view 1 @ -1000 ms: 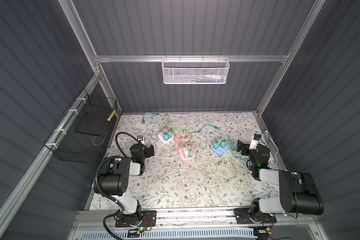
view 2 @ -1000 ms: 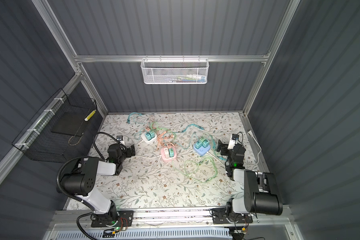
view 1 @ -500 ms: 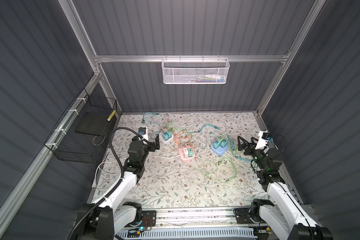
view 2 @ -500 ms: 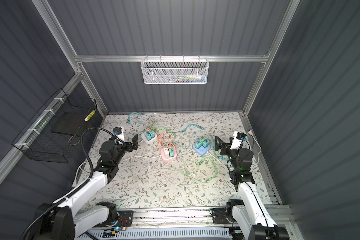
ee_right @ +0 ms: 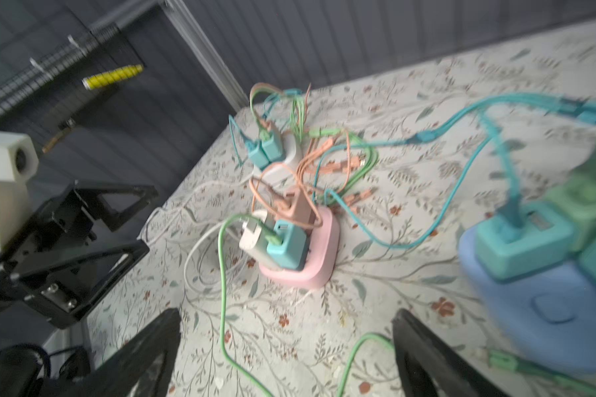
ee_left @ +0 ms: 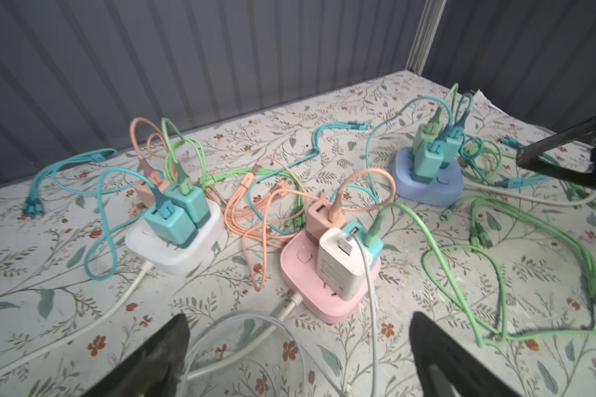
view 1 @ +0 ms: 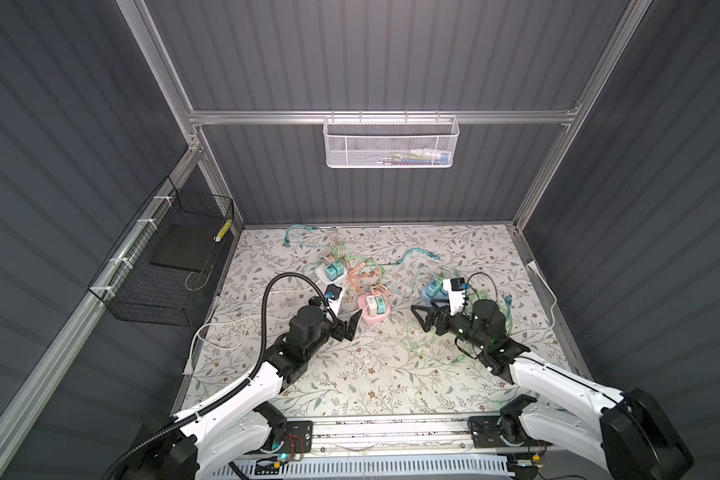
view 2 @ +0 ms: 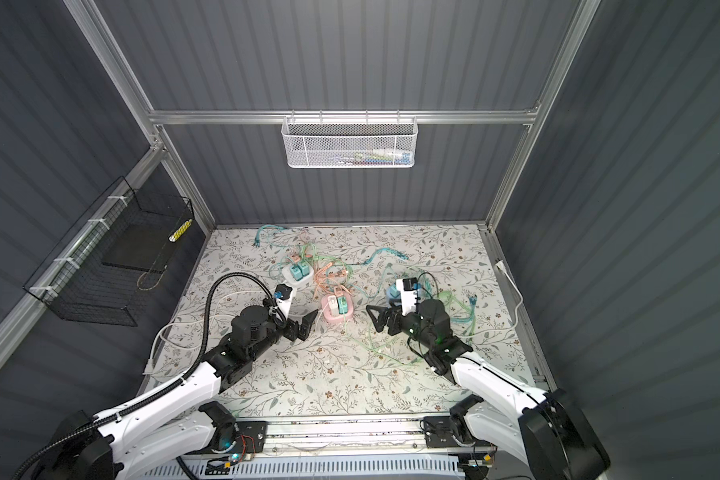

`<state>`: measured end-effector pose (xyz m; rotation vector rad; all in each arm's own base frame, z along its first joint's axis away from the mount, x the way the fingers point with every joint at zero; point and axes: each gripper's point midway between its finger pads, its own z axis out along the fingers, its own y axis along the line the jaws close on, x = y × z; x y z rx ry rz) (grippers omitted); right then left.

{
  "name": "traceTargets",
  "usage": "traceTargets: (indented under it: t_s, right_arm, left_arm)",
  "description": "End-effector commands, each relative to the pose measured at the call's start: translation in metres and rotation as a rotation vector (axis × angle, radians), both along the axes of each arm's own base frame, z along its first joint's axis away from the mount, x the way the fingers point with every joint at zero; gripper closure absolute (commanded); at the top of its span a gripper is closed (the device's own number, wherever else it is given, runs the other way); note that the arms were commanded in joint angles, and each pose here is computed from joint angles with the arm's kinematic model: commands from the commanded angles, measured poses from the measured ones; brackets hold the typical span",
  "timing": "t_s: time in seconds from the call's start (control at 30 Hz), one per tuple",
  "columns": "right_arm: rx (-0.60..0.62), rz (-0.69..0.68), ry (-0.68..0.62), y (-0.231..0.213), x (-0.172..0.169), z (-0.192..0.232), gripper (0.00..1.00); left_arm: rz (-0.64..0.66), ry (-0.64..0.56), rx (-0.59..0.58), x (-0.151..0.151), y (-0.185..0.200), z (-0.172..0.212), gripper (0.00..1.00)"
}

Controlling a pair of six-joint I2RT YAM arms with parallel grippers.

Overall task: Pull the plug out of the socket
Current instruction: 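Move both grippers toward the pink power strip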

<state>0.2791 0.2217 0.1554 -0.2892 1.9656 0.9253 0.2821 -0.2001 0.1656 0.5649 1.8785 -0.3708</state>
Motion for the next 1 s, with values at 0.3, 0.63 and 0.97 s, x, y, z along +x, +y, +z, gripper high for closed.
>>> traceTargets:
  t_s: [0.3,0.63,0.97]
  right_arm:
    - [-0.061,0.076,0.208,0.054,0.025,-0.035,0.01]
    - [-0.122,0.030,0.257,0.049,0.032,-0.052,0.01]
    - [-0.179,-0.016,0.322,0.038,0.042,-0.070,0.02]
  left_arm:
    - [-0.198,0.093,0.045,0.005,-0.043,-0.028,0.00]
    - [-0.294,0.118,0.110,0.038,-0.049,-0.047,0.03]
    - [-0.371,0.122,0.161,0.050,-0.054,-0.057,0.06]
